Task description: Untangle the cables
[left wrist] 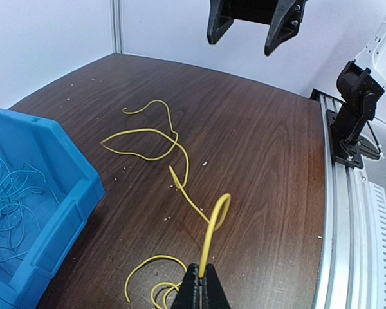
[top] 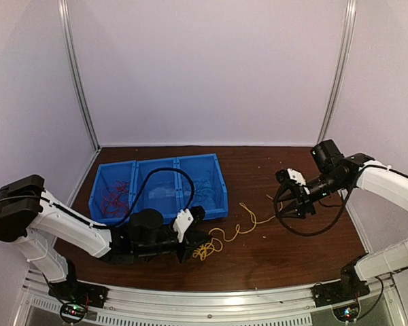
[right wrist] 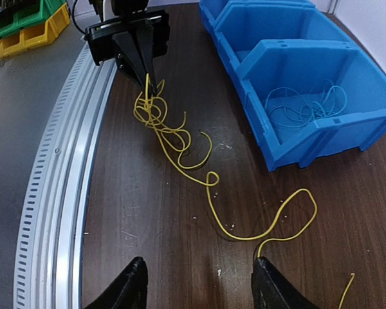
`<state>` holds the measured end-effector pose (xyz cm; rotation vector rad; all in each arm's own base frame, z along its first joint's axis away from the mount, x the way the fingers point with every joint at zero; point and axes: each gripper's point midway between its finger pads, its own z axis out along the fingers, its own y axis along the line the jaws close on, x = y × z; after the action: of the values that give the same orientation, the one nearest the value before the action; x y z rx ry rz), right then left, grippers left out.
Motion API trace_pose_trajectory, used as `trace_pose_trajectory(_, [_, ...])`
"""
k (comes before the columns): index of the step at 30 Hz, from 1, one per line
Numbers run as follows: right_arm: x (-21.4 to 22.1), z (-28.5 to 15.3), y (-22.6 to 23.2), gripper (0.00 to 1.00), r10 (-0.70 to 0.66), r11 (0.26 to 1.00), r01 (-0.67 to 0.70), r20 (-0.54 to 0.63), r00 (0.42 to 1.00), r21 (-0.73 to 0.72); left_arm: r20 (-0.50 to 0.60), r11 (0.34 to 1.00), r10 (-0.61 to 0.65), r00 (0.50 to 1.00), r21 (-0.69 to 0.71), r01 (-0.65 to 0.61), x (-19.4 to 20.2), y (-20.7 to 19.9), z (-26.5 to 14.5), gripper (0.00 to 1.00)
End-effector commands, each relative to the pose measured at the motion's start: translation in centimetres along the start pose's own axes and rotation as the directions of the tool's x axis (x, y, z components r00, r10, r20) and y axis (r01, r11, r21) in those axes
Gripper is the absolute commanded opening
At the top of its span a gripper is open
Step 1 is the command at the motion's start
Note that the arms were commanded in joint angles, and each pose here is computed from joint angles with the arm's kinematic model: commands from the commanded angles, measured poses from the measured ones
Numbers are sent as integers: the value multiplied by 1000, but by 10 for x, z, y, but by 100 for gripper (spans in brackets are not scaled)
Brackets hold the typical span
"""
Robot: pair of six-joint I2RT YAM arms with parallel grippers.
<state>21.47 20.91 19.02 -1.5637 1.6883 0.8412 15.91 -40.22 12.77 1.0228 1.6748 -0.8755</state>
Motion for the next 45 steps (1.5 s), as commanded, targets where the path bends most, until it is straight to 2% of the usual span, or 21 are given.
trace_pose_trajectory(1, [-4, 36, -6, 54, -54, 998, 51, -117, 992, -23, 29, 999, 31, 999, -27, -31, -10, 4, 10, 0])
trace_pose_trajectory(5, [6, 64, 1, 52, -58, 994, 37, -193, 980, -107, 17, 999, 31, 999, -23, -30, -4, 3, 10, 0])
trace_pose_trajectory(8, [13, 80, 2, 52, -51, 990, 23, -206, 977, -140, 21, 999, 28, 999, -24, -27, -4, 4, 9, 0])
trace_pose_trajectory(19, [39, 121, -7, 55, -164, 982, 128, -292, 942, -137, 58, 1000, 24, 998, -21, -22, -14, 3, 2, 0])
trace_pose_trajectory(23, [35, 129, -12, 56, -171, 982, 143, -269, 948, -121, 80, 1000, 20, 997, -12, -19, -22, 1, -4, 0])
trace_pose_trajectory(29, [22, 138, -7, 54, -116, 979, 75, -213, 970, -190, 74, 999, 33, 997, -22, -31, -23, 2, -7, 0])
trace_pose_trajectory(35, [15, 144, -2, 38, -69, 970, 20, -194, 979, -243, 71, 999, 33, 997, -19, -32, -23, 2, -5, 0])
trace_pose_trajectory(42, [4, 143, -4, 8, -39, 970, -4, -173, 984, -241, 58, 999, 31, 998, -14, -30, -17, 1, -4, 0])
trace_pose_trajectory(45, [-4, 138, -7, 0, -27, 974, -11, -166, 986, -227, 46, 999, 31, 998, -11, -31, -13, 1, -3, 0])
